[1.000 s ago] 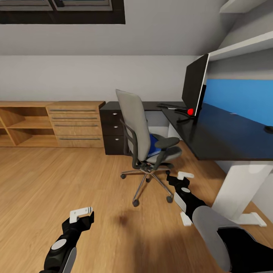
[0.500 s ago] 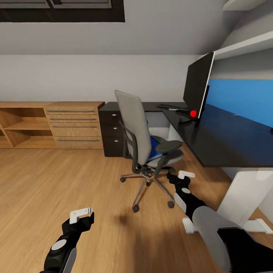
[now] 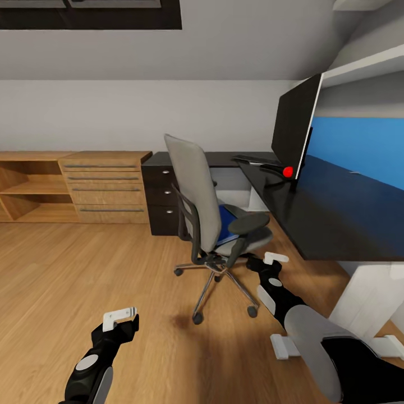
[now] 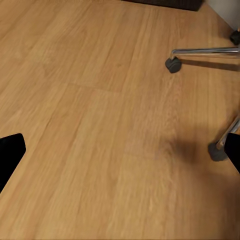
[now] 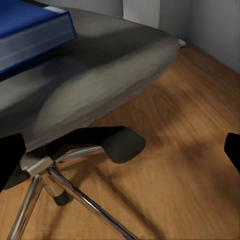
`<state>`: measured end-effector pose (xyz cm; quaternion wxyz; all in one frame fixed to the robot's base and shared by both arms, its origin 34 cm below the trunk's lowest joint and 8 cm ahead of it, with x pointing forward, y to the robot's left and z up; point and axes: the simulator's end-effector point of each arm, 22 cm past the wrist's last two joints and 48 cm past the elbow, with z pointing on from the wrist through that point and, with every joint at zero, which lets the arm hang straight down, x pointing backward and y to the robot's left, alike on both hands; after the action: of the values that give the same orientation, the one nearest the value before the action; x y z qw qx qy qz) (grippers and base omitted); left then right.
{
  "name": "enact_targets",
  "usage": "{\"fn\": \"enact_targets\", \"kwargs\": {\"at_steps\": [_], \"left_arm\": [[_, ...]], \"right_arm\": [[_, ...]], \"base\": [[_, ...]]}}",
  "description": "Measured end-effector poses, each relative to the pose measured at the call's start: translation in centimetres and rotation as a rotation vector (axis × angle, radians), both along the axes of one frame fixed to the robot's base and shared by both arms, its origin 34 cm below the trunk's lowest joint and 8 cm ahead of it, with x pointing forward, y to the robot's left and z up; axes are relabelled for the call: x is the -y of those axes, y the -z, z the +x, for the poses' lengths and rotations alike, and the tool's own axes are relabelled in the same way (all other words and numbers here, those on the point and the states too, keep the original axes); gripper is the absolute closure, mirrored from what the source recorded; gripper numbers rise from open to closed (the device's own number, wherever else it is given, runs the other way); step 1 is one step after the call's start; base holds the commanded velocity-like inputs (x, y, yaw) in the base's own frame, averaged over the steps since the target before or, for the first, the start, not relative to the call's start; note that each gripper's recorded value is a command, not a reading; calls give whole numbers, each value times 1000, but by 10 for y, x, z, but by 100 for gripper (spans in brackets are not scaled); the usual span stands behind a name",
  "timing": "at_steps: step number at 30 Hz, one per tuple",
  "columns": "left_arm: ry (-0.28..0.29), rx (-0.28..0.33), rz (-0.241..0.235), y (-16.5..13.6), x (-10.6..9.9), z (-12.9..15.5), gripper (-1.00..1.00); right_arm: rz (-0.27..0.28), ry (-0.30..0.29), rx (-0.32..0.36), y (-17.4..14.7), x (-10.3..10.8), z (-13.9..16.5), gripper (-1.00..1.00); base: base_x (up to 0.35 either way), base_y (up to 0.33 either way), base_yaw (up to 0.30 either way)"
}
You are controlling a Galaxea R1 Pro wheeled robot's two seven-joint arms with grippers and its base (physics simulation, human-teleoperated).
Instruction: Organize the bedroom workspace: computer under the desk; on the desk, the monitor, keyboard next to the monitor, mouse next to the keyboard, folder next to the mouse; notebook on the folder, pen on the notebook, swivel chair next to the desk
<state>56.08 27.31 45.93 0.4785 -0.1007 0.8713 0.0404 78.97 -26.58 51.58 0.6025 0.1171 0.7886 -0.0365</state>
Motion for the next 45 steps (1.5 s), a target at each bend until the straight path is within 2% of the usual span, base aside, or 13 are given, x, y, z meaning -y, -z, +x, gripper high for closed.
{"fn": "enact_targets", "kwargs": {"at_steps": [26,33,45], "left_arm": [[0,-2,0,0,0,0,-100],[0,1,-2,-1,0,0,-100],[0,9,-5,-4,1,1,-100]], "right_arm": [[4,-2,5,0,-3,0,-100],[3,5,53,-11,-3,2,-100],[4,7,62,-15,-2,1,-100]], "base": [[78,-3,5],[0,0,244],[-52,47,262]]}}
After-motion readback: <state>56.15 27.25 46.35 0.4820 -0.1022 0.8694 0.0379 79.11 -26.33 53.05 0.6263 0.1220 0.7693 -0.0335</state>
